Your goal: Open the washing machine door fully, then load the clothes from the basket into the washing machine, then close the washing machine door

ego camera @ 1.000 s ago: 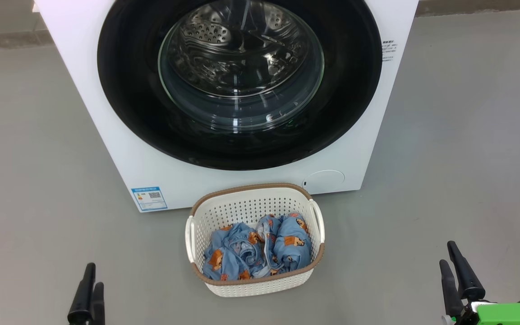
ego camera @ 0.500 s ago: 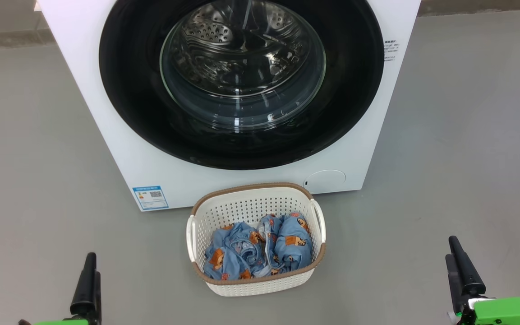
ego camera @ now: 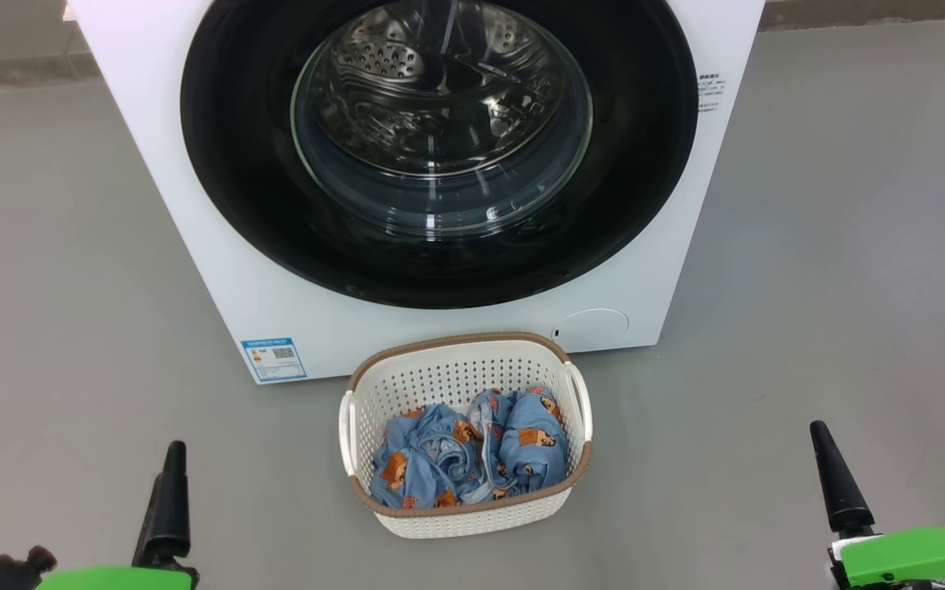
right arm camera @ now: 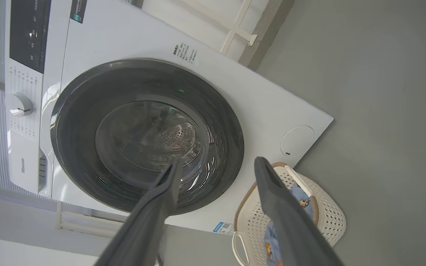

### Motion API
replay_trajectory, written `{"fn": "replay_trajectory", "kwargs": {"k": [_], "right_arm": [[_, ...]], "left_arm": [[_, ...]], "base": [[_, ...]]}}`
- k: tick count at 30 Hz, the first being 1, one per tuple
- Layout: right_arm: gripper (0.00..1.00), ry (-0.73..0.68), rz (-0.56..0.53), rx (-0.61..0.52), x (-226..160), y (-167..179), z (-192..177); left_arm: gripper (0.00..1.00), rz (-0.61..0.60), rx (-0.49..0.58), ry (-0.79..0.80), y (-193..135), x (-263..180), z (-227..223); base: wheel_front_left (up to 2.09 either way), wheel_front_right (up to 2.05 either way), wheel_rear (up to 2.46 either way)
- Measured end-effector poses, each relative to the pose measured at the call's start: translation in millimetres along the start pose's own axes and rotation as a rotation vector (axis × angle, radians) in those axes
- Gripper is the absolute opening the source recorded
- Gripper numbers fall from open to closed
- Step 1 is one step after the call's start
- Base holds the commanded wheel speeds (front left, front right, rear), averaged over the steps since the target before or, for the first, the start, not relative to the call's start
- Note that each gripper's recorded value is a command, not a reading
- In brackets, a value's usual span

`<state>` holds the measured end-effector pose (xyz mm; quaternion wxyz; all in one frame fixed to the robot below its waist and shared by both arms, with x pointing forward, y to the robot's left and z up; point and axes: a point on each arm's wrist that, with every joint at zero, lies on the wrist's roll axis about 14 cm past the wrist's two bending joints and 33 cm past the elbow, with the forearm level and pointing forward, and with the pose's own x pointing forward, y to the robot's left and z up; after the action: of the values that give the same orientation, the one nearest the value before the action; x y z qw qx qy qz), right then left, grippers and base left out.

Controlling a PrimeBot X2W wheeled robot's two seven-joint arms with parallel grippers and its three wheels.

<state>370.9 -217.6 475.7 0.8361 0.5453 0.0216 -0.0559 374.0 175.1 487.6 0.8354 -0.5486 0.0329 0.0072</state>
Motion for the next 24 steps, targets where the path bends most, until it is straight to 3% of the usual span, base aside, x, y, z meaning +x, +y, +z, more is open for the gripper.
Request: {"fn": "replay_trajectory", "kwargs": {"k": [14,24], "right_arm": [[1.0,0.003,0.028,-0.339,2.0,5.9,0.4],[1.0,0.007,0.052,-0.512,2.7,11.8,-1.3]], "left_arm": [[1.0,-0.037,0.317,0.016,-7.9,0.1,-4.8],[1.0,-0.062,0.451,0.017,-12.2,-0.9,-9.1]], "base": [[0.0,0.0,0.0],[0.0,0.0,0.0]]}}
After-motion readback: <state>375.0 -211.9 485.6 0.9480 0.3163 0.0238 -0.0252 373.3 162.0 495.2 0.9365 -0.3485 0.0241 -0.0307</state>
